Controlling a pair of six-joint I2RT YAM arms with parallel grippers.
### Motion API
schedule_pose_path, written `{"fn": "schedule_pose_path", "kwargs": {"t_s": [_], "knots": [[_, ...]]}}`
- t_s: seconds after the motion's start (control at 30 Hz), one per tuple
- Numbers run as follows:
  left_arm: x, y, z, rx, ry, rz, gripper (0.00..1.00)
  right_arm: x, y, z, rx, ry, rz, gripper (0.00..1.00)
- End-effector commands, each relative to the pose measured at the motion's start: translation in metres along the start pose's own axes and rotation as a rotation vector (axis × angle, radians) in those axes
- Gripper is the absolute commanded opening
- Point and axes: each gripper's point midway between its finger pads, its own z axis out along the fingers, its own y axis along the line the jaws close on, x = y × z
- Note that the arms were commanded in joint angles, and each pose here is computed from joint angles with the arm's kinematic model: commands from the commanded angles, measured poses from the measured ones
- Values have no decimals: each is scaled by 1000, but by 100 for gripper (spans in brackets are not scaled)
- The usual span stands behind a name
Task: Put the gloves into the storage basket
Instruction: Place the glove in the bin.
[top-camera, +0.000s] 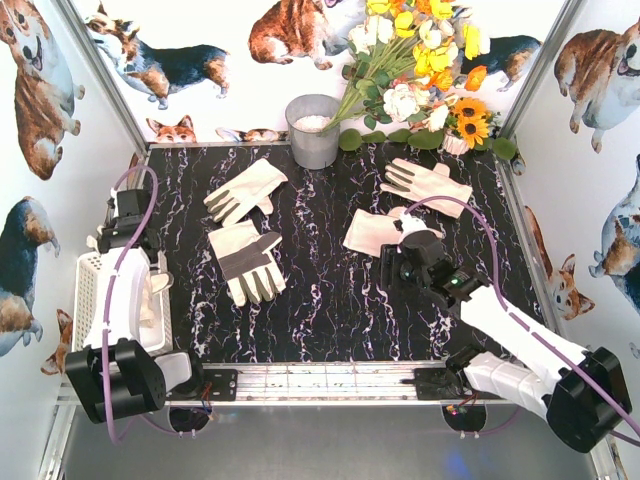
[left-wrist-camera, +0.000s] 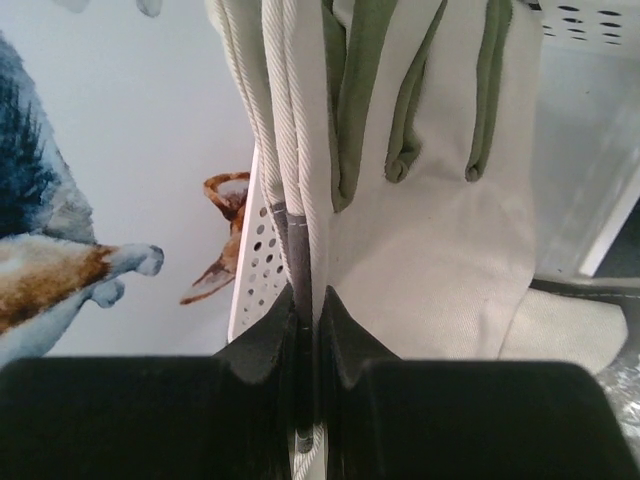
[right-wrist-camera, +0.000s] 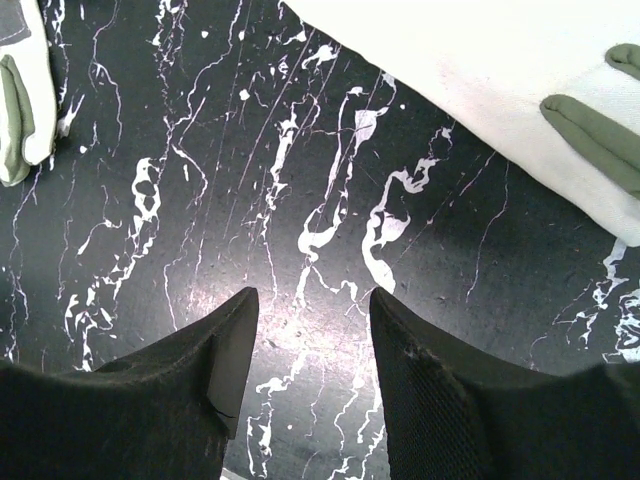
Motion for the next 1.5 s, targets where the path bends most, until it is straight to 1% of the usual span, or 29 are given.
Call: {"fn": "schedule_pose_path", "kwargs": {"t_s": [0.0, 0.2, 0.3, 0.6, 0.8, 1.1, 1.37, 1.47], "knots": [[-7, 7, 12, -64, -50, 35, 0, -14, 7, -6, -38, -61, 10, 51], [-1, -15, 32, -15, -72, 111, 0, -16, 8, -10, -42, -77, 12, 51], [-3, -18, 41, -32, -77, 151, 0, -17, 9, -12, -45, -79, 13, 51], [2, -38, 65, -3, -31, 232, 0, -17, 9, -15, -50, -88, 22, 51], [-3, -37, 71, -19, -20, 278, 0, -16, 9, -16, -55, -88, 24, 51], [-8, -42, 89, -51, 41, 367, 0, -17, 9, -23, -57, -102, 22, 51], [-16, -45, 99, -49, 43, 406, 0, -13, 14, -22, -87, -91, 42, 51], [-17, -39, 104, -115, 62, 389, 0, -13, 16, -22, -95, -86, 42, 51]]}}
